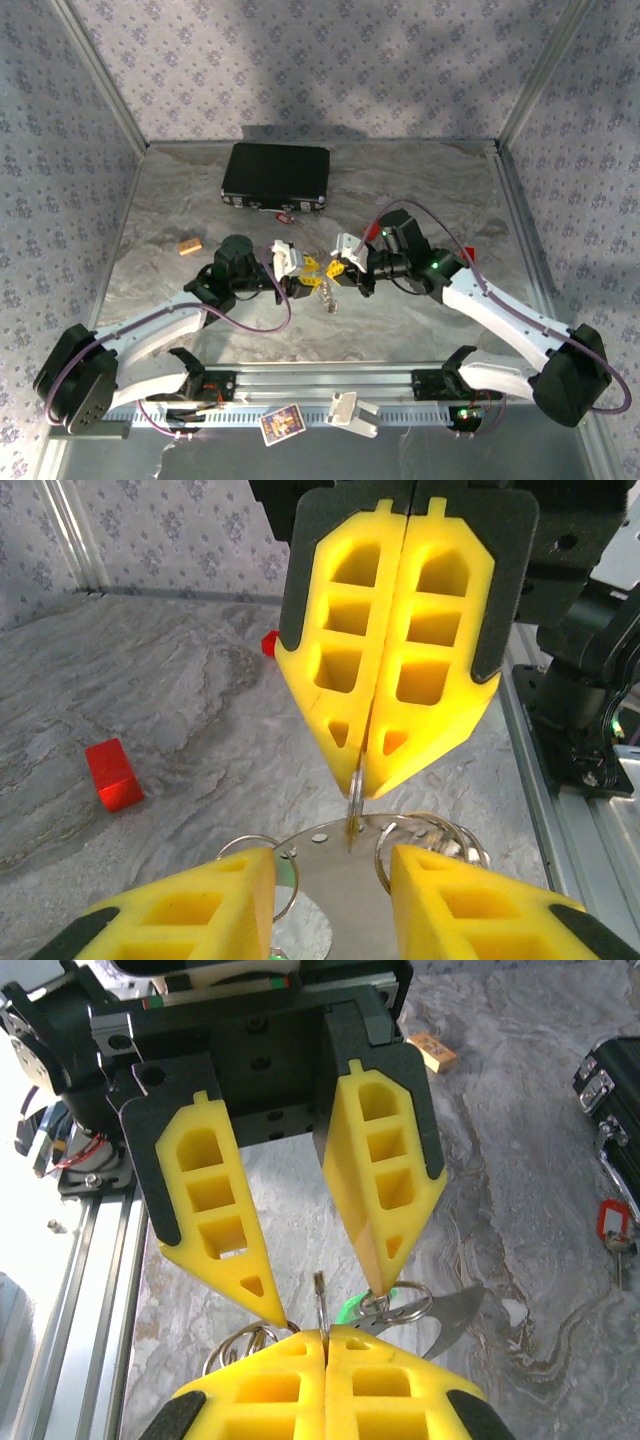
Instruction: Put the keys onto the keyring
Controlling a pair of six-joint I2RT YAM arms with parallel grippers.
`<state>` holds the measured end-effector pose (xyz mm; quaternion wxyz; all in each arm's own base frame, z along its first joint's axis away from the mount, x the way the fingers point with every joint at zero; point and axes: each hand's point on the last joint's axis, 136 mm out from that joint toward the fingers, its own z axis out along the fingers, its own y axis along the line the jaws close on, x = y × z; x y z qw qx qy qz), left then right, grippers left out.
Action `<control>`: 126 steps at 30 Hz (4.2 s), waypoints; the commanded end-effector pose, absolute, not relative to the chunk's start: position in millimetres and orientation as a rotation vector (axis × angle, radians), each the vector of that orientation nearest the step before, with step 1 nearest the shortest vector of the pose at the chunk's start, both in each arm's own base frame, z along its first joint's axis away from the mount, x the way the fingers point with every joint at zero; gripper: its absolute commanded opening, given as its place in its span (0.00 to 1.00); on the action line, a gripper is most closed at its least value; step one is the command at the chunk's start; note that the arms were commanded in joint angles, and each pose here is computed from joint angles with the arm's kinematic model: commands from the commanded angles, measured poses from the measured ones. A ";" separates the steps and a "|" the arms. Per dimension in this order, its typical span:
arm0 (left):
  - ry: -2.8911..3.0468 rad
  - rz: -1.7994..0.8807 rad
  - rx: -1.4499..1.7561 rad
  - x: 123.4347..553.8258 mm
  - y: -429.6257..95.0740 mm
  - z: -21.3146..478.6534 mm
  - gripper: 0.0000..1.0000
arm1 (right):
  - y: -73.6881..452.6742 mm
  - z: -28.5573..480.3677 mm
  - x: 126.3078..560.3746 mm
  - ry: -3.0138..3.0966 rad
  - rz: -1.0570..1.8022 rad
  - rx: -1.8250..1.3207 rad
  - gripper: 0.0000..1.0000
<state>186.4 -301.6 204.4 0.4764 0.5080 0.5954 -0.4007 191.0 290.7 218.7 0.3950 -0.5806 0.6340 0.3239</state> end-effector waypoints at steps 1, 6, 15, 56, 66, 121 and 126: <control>1.432 -0.931 1.290 183.6 -302.7 214.3 0.35 | 289.5 225.2 187.8 1.593 0.761 -1.564 0.00; 1.413 -0.937 1.293 181.2 -304.9 219.5 0.34 | 291.1 222.5 188.3 1.610 0.693 -1.640 0.00; 1.404 -0.932 1.330 178.4 -306.1 219.7 0.14 | 297.1 218.9 184.2 1.613 0.613 -1.741 0.00; 1.292 -0.976 1.260 173.2 -306.8 230.3 0.00 | 299.3 220.4 183.9 1.508 0.860 -1.498 0.00; 1.345 -0.874 1.208 185.9 -300.3 228.2 0.00 | 276.9 220.5 208.4 1.568 0.720 -1.375 0.35; 1.722 -0.208 0.386 252.5 -127.9 245.2 0.00 | 399.6 34.4 457.1 2.491 0.189 -0.565 0.24; 1.722 -0.214 0.393 252.0 -129.3 244.7 0.00 | 400.7 30.6 455.8 2.498 0.185 -0.570 0.16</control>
